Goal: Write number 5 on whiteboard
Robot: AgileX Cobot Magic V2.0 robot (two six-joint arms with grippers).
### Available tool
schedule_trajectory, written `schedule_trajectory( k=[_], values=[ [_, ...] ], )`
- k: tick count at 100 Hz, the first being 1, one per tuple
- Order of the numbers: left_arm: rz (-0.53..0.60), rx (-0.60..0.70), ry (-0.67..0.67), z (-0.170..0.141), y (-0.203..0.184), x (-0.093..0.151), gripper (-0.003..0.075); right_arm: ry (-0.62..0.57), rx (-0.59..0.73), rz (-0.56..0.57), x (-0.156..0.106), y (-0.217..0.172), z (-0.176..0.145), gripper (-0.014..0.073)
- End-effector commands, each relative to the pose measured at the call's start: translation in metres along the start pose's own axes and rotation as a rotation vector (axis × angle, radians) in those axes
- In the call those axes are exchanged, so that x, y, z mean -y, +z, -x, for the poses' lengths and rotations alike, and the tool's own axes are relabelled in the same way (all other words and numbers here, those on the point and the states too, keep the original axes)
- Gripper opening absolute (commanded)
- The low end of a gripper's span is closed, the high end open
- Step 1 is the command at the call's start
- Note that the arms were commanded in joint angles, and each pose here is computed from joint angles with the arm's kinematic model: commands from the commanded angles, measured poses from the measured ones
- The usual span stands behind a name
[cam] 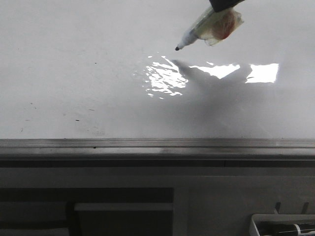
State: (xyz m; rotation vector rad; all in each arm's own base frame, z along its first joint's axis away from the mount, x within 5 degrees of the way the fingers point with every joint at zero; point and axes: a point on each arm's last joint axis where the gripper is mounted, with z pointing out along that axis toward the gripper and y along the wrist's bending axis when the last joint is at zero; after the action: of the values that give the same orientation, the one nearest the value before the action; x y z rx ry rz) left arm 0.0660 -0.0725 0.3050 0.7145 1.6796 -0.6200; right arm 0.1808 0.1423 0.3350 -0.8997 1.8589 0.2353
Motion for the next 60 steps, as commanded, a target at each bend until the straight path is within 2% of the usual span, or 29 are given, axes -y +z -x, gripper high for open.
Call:
schedule_trajectory(
  k=[1,28,60],
  values=[
    [0.004,0.105,-0.032,0.016,-0.002,0.0,-0.002,-0.028,0.12,-0.037,0.006,-0.007,0.018,-0.0058],
    [0.003,0.105,-0.035,0.016,-0.002,0.0,-0.002,-0.001,0.101,-0.092,0.021,-0.006,0.014,-0.0058],
    [0.003,0.105,-0.035,0.016,-0.002,0.0,-0.002,0.041,0.022,-0.072,0.02,-0.005,0.006,-0.0058]
  ],
)
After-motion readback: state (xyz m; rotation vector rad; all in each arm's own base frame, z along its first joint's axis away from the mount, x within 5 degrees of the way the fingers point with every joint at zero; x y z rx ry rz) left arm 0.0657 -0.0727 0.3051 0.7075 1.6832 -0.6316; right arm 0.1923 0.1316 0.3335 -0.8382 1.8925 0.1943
